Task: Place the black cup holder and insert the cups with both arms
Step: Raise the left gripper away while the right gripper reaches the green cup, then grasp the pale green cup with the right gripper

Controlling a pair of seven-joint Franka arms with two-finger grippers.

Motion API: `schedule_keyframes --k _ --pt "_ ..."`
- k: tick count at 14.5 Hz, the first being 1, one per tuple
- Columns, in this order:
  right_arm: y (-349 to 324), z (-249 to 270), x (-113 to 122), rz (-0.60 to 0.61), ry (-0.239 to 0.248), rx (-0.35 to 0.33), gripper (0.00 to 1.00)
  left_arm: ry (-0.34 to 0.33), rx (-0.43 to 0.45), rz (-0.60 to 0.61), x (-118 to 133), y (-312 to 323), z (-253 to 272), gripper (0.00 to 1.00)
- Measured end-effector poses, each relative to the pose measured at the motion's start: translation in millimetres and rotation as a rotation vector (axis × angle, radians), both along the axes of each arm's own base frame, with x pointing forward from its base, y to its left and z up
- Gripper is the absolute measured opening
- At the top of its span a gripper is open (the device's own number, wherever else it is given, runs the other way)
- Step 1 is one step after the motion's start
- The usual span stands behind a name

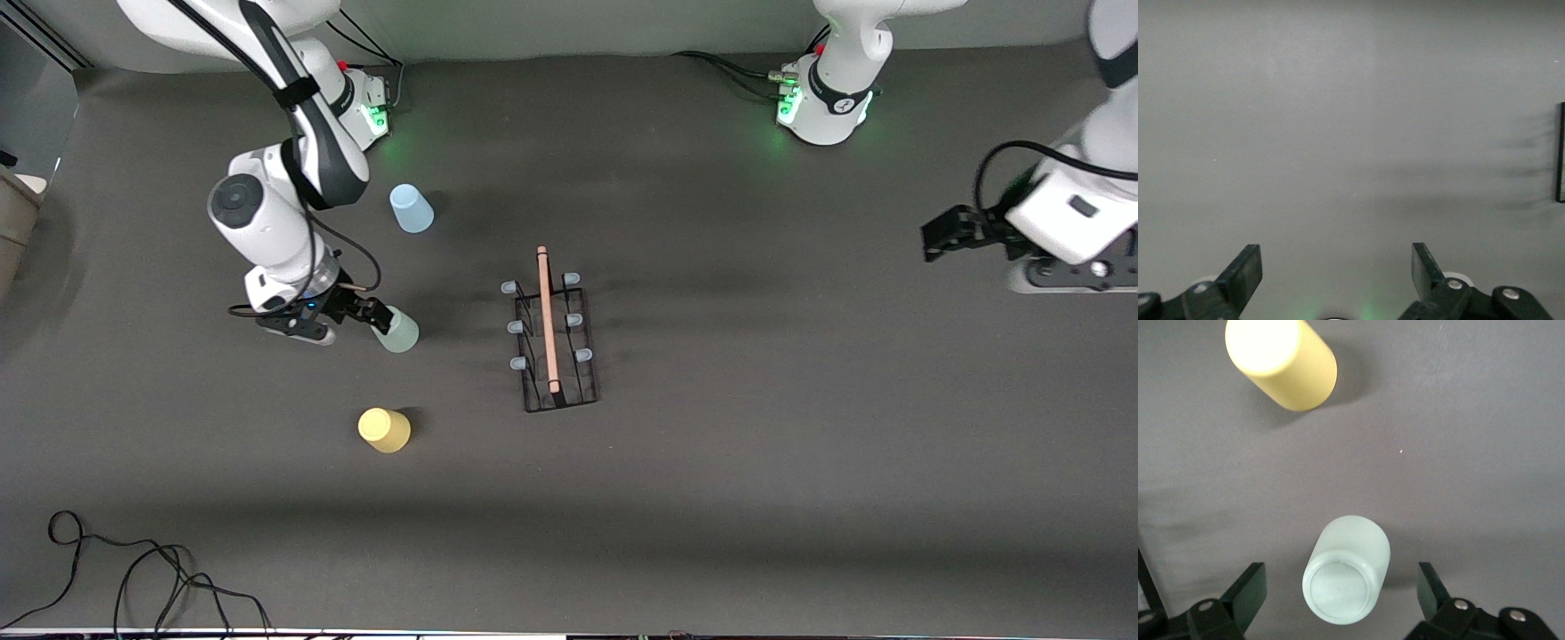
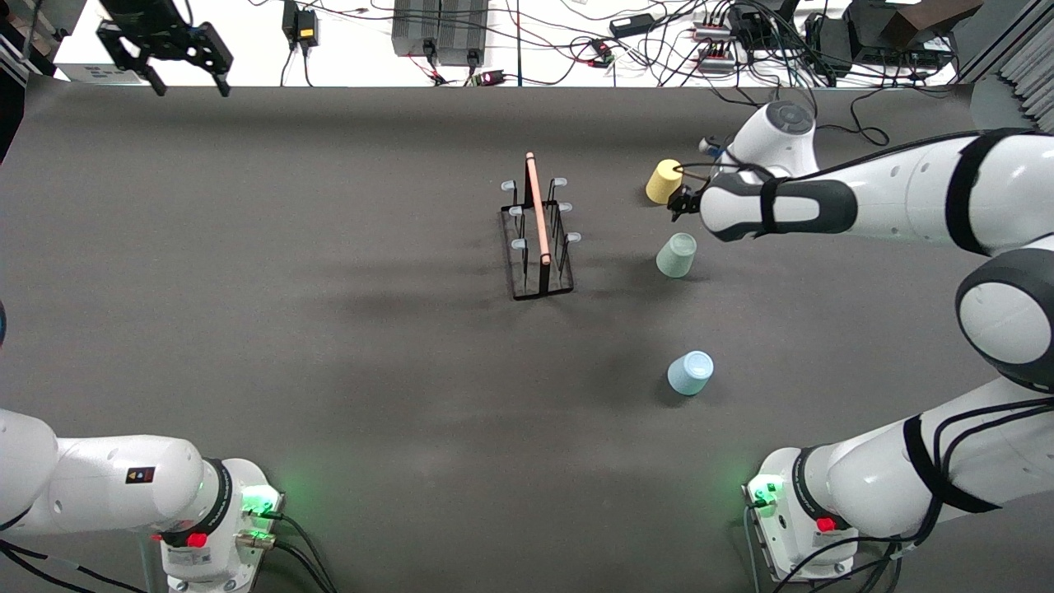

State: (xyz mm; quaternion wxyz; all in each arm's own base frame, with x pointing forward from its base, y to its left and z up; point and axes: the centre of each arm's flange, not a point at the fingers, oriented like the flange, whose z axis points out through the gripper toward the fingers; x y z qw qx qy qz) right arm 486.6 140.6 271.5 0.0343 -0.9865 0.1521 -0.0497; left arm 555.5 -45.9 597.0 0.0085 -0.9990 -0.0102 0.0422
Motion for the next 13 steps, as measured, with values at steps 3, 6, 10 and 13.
schedule_keyframes --k 3,6,10,13 --pt "1.9 -19.3 -1.9 -0.012 0.015 -0.008 1.00 0.001 0.000 0.020 0.9 14.4 -0.4 1.00" --pt "0.2 -43.3 -5.6 -0.016 0.055 -0.025 1.00 0.000 0.000 0.020 1.0 14.4 -0.3 1.00" --pt "8.4 -58.5 -11.3 -0.008 0.084 -0.031 1.00 -0.004 0.003 0.024 1.2 15.4 1.1 1.00" --pt "11.2 -58.0 -11.4 -0.010 0.083 -0.028 0.93 -0.008 0.003 0.023 0.8 15.3 3.3 1.00"
